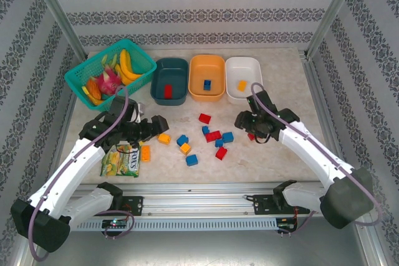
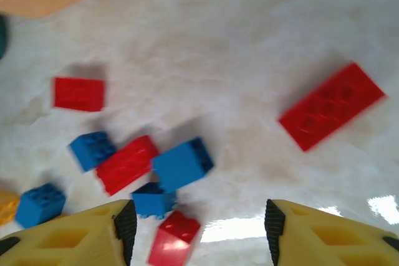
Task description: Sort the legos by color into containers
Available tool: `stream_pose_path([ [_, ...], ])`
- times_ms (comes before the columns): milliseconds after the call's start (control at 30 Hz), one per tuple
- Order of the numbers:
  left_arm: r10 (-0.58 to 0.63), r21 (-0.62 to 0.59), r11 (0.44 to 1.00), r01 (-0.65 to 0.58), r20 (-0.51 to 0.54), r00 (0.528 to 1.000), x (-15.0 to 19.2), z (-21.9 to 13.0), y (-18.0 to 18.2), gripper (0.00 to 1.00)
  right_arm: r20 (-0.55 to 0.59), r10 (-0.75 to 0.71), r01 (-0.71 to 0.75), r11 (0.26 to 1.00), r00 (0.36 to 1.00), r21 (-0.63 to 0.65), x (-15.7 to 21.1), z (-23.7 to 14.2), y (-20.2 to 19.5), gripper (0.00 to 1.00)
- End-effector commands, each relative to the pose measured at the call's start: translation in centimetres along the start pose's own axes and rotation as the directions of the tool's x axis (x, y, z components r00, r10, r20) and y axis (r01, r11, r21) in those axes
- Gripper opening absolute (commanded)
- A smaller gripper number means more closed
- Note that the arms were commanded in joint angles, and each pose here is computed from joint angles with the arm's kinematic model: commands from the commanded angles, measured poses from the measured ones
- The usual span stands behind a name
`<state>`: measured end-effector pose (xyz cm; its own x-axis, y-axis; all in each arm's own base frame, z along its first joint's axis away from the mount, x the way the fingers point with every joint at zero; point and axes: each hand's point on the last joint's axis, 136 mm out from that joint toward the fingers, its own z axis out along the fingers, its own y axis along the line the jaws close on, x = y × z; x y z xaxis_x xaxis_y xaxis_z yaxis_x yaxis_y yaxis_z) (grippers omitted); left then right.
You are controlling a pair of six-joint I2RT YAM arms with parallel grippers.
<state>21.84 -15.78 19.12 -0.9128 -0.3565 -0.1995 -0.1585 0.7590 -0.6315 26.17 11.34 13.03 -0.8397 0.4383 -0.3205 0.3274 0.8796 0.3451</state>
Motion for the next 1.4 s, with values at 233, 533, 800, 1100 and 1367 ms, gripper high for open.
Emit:
stream_pose_path([
  [233,0.033,0.054,0.998,-0.033,0.009,0.999,0.9,1.5,-1.9,0.94,0.004,0.234,-0.234,0.969,0.972,0.076,-0.4,1.9,-5.0,0.64],
  [533,0.045,0.044,0.998,-0.046,0.016,0.999,0.9,1.7,-2.1,0.94,-0.024,0.215,-0.212,0.974,0.976,0.077,-0.3,2.0,-4.9,0.64],
  [800,0.075,0.020,0.997,-0.075,-0.001,0.997,1.5,3.0,-2.7,0.93,-0.048,0.128,-0.126,0.991,0.991,0.044,2.0,1.0,-3.3,0.67],
  [1100,0.075,-0.001,0.997,-0.075,0.013,0.997,1.2,3.7,-2.7,0.93,-0.115,0.194,-0.198,0.980,0.974,-0.025,3.9,2.0,0.1,0.68],
  [1367,0.089,0.016,0.996,-0.089,0.011,0.996,1.4,3.8,-3.1,0.93,-0.146,0.491,-0.498,0.867,0.859,-0.015,4.4,5.3,1.7,0.68],
])
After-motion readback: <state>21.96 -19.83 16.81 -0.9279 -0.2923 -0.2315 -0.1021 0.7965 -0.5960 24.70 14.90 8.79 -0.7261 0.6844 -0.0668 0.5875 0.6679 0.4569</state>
